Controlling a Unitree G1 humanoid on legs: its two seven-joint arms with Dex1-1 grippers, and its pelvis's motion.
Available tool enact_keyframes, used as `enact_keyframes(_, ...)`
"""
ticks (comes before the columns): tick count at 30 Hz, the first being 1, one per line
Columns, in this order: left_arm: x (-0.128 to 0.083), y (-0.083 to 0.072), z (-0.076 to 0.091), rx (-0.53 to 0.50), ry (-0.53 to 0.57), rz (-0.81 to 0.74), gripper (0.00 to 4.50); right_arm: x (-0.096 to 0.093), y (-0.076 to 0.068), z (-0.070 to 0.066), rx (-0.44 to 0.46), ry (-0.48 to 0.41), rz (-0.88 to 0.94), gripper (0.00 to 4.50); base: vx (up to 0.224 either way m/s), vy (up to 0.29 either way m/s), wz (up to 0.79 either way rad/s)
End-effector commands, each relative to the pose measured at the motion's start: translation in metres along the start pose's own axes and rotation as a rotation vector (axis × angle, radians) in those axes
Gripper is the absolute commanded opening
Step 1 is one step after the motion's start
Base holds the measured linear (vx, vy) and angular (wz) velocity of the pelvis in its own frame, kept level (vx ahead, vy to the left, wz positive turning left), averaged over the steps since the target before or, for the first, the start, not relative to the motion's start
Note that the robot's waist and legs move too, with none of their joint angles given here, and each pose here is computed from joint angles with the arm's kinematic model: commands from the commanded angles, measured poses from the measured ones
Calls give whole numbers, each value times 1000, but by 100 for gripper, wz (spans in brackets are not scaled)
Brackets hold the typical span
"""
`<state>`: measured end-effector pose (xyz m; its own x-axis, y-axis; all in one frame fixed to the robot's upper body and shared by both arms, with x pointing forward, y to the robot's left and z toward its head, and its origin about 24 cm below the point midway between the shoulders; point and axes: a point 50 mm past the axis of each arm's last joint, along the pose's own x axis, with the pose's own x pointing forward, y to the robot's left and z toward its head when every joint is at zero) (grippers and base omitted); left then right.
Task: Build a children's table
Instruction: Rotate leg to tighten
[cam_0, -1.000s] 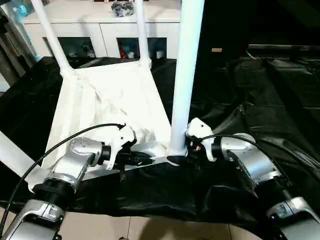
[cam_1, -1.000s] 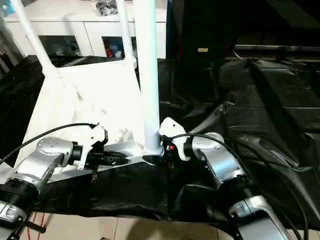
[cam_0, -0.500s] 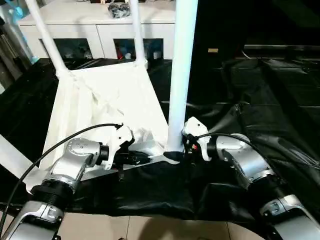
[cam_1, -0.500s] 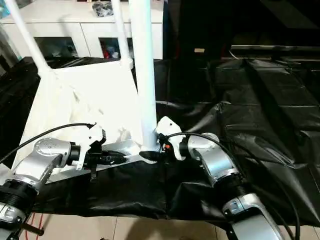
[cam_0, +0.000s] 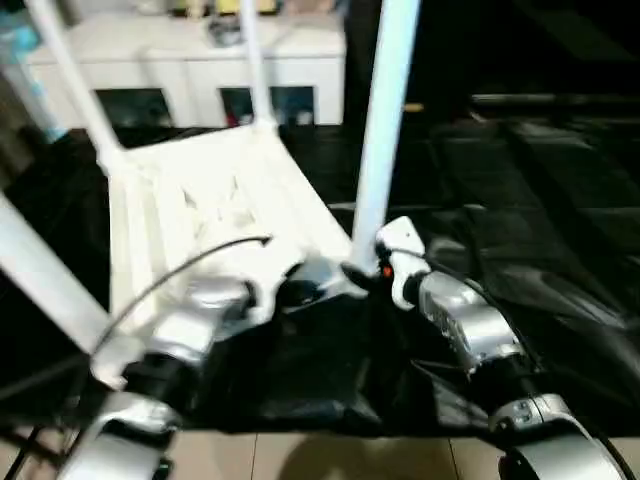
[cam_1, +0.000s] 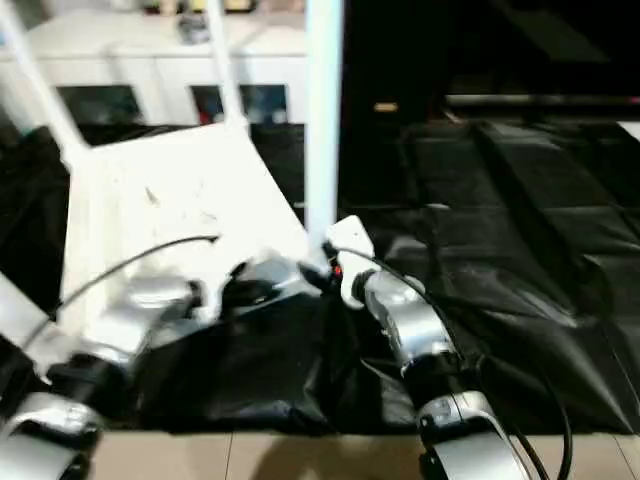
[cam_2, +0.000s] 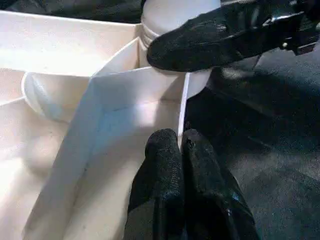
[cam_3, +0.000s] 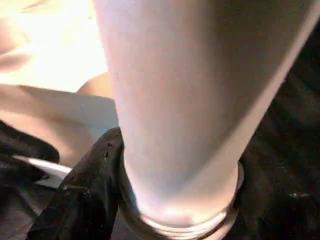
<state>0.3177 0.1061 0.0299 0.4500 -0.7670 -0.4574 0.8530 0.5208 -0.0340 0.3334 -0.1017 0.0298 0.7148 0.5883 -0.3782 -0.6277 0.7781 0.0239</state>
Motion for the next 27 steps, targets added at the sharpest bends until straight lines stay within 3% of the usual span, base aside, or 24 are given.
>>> enact_keyframes(1, 25, -23, 3, -2, -7, -78, 0, 18, 48, -5, 42, 21, 224, 347, 0, 0, 0)
enact_keyframes(4, 21, -22, 4, 10, -15, -96, 0, 14, 45, -2, 33, 7, 267, 364, 0, 0, 0)
enact_keyframes(7, 6, -18, 0, 40, -25, -147, 0, 0, 32, 6, -66, -11, 339, 390, 0, 0, 0)
enact_keyframes(13, -19, -12, -10, 66, -4, -249, 0, -31, 21, 6, -223, 31, 603, 390, 0, 0, 0)
enact_keyframes(16, -31, -10, -12, 59, -14, -305, 0, -42, 14, 8, -245, 47, 677, 390, 0, 0, 0)
enact_keyframes(21, -46, -5, -14, 74, 7, -359, 0, -53, 8, 11, -282, 72, 764, 347, 0, 0, 0)
enact_keyframes(27, -54, -2, -15, 85, 24, -378, 0, -58, 13, 9, -322, 110, 847, 289, 0, 0, 0)
